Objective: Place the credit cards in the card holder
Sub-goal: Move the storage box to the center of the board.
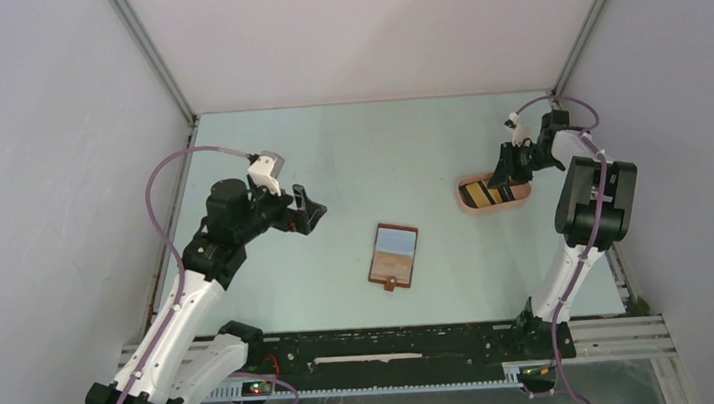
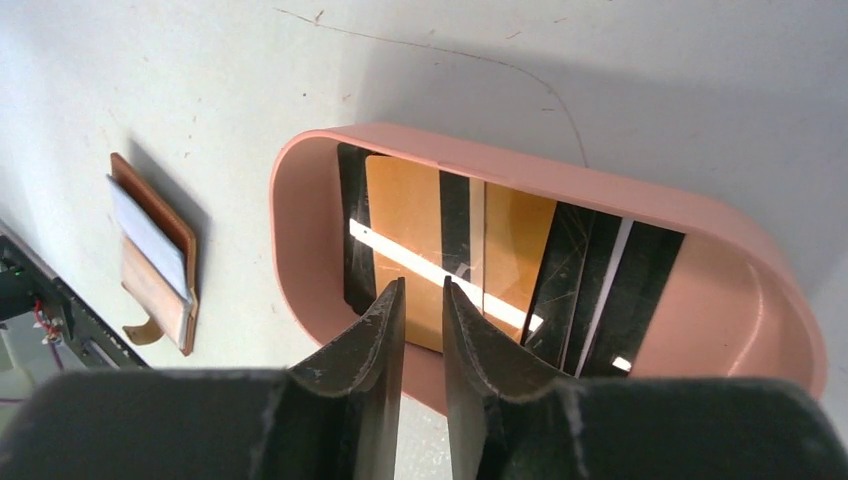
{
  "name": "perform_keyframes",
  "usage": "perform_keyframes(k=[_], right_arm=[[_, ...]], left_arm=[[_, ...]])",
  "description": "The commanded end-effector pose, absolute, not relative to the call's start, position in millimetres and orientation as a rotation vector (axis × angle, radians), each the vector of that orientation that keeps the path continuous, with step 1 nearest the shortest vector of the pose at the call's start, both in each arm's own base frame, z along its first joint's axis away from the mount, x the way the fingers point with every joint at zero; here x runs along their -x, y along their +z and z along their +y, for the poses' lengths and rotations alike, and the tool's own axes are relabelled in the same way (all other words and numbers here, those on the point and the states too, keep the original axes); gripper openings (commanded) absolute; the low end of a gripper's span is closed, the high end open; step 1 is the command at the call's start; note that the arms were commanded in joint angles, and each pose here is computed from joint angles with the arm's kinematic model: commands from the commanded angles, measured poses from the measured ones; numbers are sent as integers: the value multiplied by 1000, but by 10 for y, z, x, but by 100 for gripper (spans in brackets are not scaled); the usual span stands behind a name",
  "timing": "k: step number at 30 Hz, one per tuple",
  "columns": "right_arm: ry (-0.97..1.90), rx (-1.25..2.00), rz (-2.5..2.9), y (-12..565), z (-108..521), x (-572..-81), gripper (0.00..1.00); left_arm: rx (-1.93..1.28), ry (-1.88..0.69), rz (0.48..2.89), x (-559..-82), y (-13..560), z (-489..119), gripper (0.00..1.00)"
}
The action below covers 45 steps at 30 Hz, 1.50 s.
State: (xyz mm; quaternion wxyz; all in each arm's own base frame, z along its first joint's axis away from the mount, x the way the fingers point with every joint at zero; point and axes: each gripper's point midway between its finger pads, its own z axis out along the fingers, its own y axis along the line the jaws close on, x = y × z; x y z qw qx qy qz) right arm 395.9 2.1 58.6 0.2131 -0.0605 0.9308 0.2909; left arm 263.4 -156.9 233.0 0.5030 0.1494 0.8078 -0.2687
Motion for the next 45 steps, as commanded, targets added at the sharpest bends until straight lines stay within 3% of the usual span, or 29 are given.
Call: perform_keyframes(k=[1, 10, 21, 45], right_arm=[[870, 140, 2555, 697, 45, -4018, 29], [699, 59, 2637, 466, -163, -4083, 51], [571, 100, 2680, 379, -219, -4102, 59], [1057, 90, 2684, 356, 362, -3922, 55]], left_arm=[[-347, -662, 1964, -2633, 2236, -1564, 99], [-348, -668, 1966, -2629, 2234, -1573, 99], [-351, -672, 1967, -2623, 2232, -1578, 99], [-350, -675, 1968, -2626, 2228, -1582, 100]])
